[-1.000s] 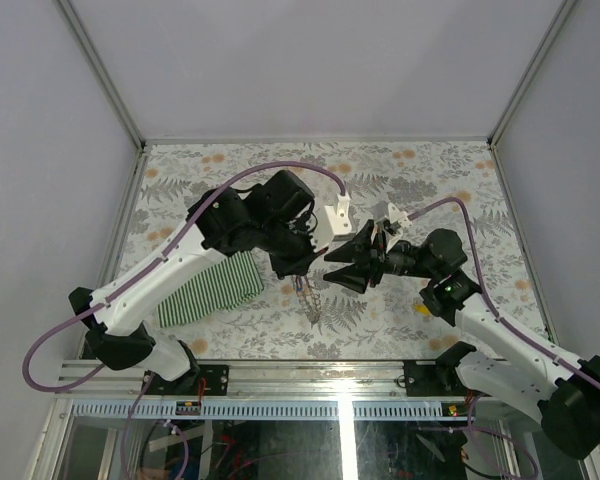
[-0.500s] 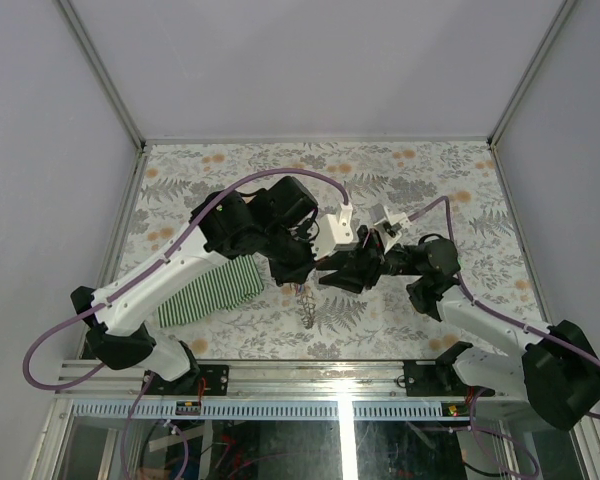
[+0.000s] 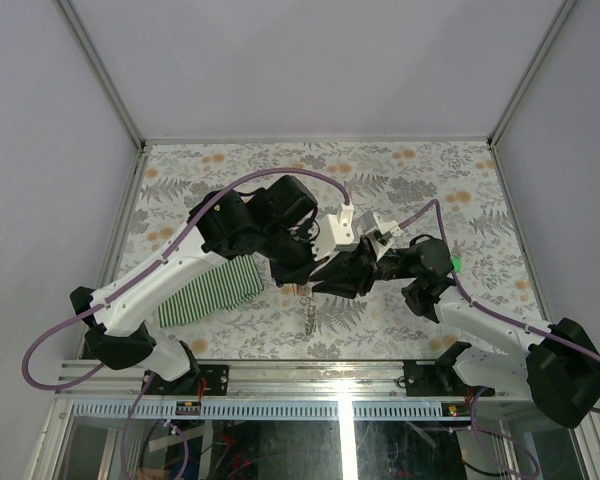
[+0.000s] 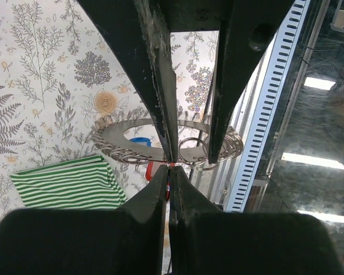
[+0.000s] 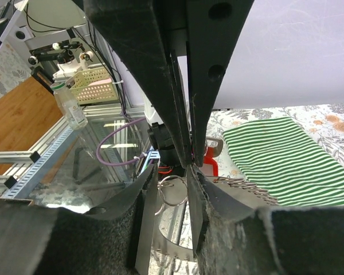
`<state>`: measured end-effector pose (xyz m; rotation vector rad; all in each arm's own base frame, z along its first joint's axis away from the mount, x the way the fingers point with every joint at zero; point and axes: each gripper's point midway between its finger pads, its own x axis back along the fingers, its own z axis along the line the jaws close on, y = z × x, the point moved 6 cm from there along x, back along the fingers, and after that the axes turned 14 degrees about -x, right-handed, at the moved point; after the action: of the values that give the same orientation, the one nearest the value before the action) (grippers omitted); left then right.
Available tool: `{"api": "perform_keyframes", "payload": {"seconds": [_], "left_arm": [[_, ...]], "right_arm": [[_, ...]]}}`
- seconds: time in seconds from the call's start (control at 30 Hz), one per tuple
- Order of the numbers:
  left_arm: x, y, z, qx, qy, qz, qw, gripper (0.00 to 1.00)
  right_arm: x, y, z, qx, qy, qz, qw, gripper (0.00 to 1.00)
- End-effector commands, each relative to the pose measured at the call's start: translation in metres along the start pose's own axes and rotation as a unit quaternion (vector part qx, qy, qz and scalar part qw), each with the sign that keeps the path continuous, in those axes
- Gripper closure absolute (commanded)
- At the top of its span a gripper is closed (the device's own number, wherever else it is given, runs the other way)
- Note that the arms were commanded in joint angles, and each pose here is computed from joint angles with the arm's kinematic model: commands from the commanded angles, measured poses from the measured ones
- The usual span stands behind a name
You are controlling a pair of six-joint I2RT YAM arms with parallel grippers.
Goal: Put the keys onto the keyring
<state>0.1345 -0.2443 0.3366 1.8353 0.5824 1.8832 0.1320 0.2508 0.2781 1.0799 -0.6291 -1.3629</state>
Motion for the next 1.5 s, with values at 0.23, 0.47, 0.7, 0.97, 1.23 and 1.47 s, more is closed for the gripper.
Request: {"api": "perform_keyframes", "payload": {"seconds": [0.23, 0.47, 0.7, 0.97, 1.23, 1.47], "left_arm": [[0.002, 0.007, -0.009, -0.017, -0.023, -0.015, 0.999, 1.0], [0.0, 0.004, -0.008, -0.016, -0.017, -0.007, 1.0, 1.0], [0.0, 0.005, -0.008, -0.017, -0.017, -0.007, 1.0, 1.0], [-0.002, 0.004, -0.007, -0.016, -0.017, -0.004, 1.0, 1.0], [-0.002, 0.005, -0.007, -0.017, -0.019, -0.005, 1.0, 1.0], [0.004, 0.008, -0.009, -0.026, -0.015, -0.02, 0.999, 1.0]], "right_arm": [[-0.005, 0.023, 0.003, 0.06, -0.016, -0.037, 0.997, 0.64], [0.0, 0.029, 0.007, 0.084, -0.044, -0.058, 0.994, 0.63], [-0.003, 0.018, 0.002, 0.064, -0.025, -0.009, 0.998, 0.67], [-0.011, 0.011, 0.004, 0.05, -0.001, 0.012, 0.999, 0.7], [-0.016, 0.013, 0.003, 0.052, 0.001, 0.012, 0.999, 0.79], [-0.016, 0.011, 0.002, 0.047, -0.001, 0.017, 0.999, 1.0]]}}
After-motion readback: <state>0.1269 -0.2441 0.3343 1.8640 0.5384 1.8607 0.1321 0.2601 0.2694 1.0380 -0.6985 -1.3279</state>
